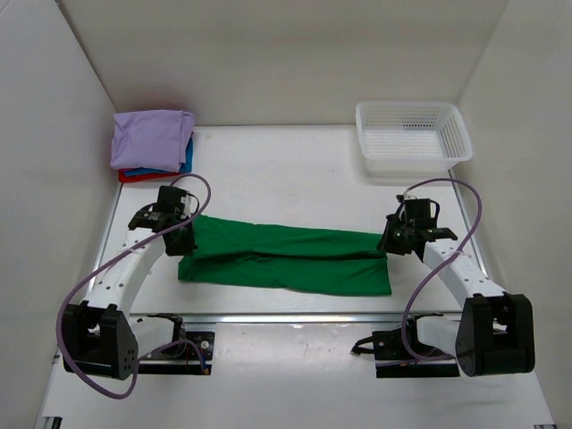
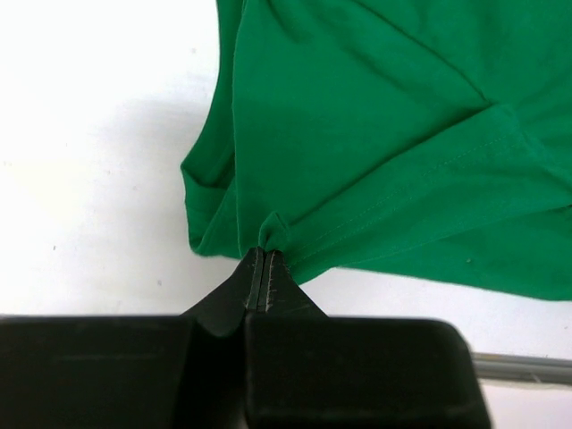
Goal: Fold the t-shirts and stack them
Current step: Fold the other side of the tshirt into a rectangle
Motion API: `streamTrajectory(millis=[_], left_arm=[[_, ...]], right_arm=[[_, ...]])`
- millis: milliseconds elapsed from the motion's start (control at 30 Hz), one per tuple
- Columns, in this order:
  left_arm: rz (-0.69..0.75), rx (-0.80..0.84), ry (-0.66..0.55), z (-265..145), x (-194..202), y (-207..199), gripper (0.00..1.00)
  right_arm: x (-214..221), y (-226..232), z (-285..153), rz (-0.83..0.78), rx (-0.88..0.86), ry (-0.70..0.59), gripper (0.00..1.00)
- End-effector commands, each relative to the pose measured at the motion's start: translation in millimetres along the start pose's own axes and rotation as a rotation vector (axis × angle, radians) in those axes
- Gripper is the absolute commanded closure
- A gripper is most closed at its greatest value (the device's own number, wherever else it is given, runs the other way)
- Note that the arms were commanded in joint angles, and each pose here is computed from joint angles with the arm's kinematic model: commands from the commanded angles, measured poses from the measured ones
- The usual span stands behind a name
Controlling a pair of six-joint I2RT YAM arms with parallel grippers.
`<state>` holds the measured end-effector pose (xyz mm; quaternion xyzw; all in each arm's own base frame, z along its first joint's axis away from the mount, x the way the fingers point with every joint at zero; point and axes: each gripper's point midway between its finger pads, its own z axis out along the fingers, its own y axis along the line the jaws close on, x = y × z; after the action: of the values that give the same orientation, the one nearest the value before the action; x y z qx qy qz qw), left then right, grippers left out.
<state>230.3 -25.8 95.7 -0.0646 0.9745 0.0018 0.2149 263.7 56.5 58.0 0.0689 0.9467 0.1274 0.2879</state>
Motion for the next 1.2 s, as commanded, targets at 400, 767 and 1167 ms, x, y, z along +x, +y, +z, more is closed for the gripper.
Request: streamTrajectory(millis=[400,767,1167], left_arm=[[-0.022,0.070,0.092,-9.6,22.8,-23.2,1.00],[-0.093,0.012,0.152,-12.7,55.4,-1.2,0.60],[-0.188,0.099,0.023,6.1,22.8,-44.9,0.70]], right_arm=[[3.0,-6.6,-3.1,0.029,0.012,0.003,1.00],[-11.8,-2.2,-13.7,-0.017,0.031,-0.019,0.45],[-24.1,49.0,-1.4,-0.126,-0.159,-0.065,0.77]])
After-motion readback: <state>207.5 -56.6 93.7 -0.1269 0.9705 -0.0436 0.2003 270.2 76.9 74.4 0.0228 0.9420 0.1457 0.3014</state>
